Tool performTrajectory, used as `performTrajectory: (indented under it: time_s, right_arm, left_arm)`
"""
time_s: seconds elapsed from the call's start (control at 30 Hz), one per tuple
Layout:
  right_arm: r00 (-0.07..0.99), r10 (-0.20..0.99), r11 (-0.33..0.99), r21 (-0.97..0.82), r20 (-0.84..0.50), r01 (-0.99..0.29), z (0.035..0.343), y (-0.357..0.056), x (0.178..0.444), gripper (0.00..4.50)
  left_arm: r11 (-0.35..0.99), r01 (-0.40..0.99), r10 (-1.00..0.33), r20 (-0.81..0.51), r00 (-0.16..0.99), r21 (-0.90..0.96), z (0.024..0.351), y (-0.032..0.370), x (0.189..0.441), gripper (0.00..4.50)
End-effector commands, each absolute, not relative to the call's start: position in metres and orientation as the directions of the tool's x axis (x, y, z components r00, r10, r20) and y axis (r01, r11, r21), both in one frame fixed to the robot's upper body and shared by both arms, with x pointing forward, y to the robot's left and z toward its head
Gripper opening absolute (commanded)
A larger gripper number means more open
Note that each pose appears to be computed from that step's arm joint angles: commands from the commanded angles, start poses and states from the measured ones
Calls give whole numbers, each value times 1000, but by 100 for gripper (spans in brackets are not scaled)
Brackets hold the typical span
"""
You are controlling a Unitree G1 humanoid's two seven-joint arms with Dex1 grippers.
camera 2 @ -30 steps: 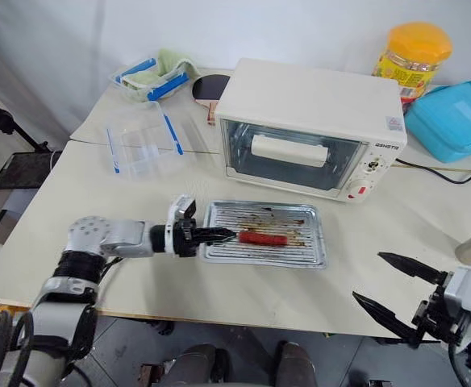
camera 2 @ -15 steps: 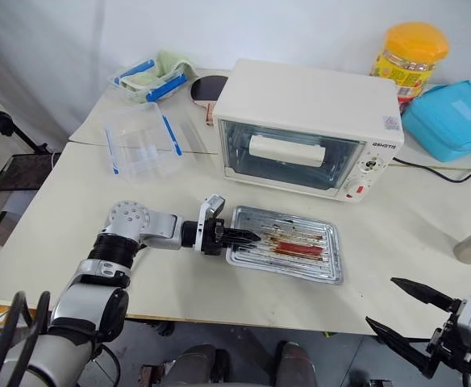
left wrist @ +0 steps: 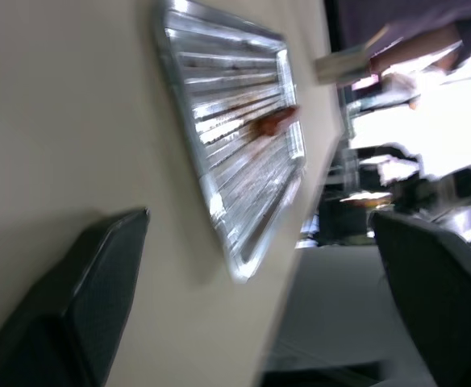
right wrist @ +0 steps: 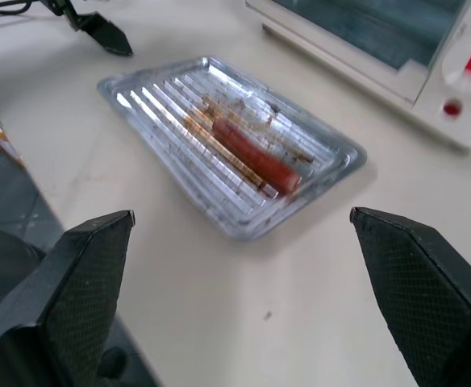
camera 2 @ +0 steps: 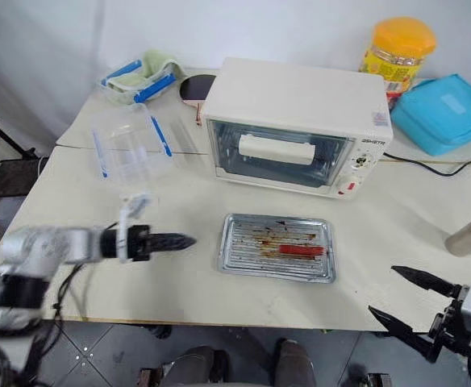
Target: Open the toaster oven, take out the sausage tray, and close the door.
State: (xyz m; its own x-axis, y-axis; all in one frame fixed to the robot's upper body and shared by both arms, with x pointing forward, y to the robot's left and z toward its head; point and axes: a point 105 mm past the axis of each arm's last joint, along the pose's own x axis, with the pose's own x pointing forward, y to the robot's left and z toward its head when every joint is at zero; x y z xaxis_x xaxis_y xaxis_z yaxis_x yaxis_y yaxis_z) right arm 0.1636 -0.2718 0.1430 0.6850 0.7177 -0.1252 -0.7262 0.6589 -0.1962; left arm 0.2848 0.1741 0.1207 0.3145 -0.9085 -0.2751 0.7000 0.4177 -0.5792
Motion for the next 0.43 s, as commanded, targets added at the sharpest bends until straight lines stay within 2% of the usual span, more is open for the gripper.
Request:
performTrajectory:
  time_s: [0.03,0.13,0.17,0.27,0.43]
  right_arm:
    - [653,749,624,-208,-115,-753,151,-269,164,450]
    - [604,788,570,-227,-120,-789,159,-264,169,450]
    - [593,796,558,-230,-121,-797,161,-263,171,450]
    - [565,815,528,-240,-127,-815,164,-261,175,450]
    - [546,825,505,-245,-145,-828,159,-261,177,450]
  left_arm:
    - [295,901,-949,-206,237,-319,145,188,267,448]
    - [264,964,-915,-306,264,42,137,207,263,448]
    - [250,959,-916,-289,279,135,139,209,263,448]
    - [346,911,-894,-217,392,223,147,216,273,448]
    - [383,878,-869,-211,448,286,143,220,280,448]
